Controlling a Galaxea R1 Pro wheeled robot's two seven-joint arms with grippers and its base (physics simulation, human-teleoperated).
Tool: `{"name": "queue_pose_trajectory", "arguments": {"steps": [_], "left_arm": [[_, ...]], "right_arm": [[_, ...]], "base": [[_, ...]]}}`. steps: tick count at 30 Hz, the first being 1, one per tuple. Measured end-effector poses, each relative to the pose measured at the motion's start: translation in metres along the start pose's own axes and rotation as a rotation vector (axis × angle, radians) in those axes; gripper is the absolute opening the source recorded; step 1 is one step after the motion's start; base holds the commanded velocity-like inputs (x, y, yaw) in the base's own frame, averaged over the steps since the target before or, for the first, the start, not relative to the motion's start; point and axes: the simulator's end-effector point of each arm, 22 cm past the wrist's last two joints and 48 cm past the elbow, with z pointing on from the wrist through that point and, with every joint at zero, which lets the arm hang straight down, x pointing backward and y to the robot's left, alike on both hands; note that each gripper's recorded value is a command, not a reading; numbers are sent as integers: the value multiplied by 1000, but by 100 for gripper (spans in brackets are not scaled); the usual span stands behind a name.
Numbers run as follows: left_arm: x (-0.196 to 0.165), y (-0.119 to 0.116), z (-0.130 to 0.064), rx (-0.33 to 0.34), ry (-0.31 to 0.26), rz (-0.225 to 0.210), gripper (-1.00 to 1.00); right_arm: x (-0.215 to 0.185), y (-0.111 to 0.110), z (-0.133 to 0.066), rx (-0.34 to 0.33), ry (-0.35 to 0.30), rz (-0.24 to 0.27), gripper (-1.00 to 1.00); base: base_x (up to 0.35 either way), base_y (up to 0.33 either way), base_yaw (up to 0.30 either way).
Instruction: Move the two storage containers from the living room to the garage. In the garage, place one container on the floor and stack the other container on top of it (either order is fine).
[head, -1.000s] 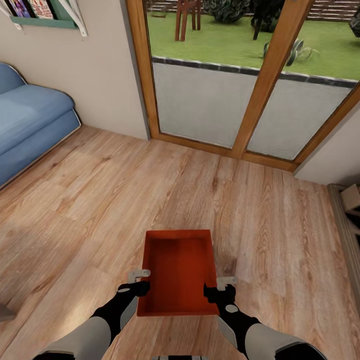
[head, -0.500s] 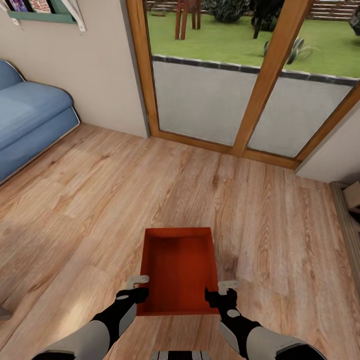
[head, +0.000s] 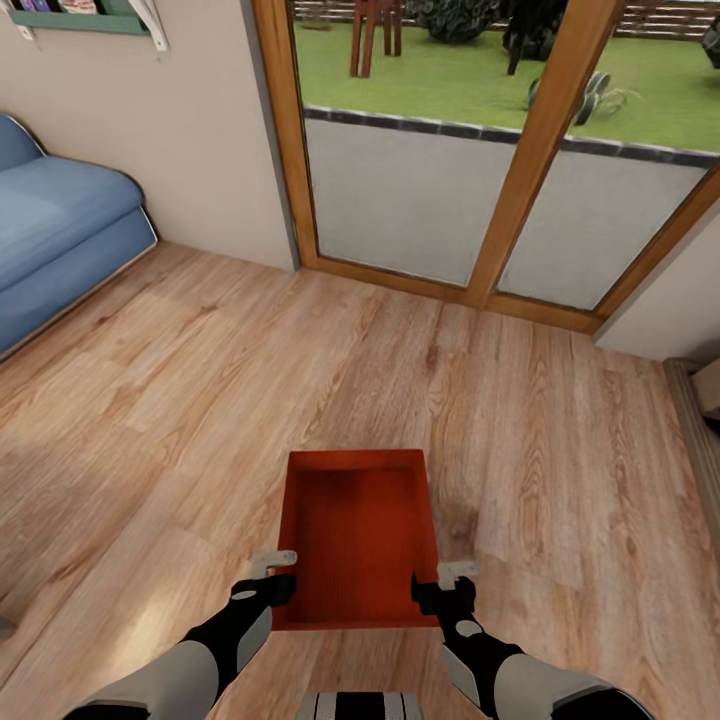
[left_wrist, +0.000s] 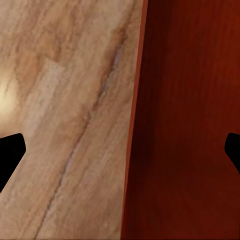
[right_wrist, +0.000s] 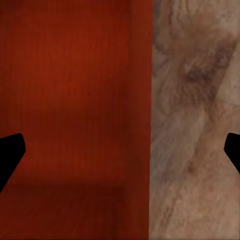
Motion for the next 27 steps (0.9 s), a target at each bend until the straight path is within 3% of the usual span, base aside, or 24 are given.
{"name": "queue_pose_trajectory", "arguments": {"steps": [20, 27], "left_arm": [[1, 0, 6, 0, -3, 0, 100], [1, 0, 6, 0, -4, 0, 100]], "right_arm": [[4, -1, 5, 2, -1, -1, 100], [5, -21, 7, 26, 0, -11, 100]], "base": [[0, 0, 0], [0, 0, 0]]}}
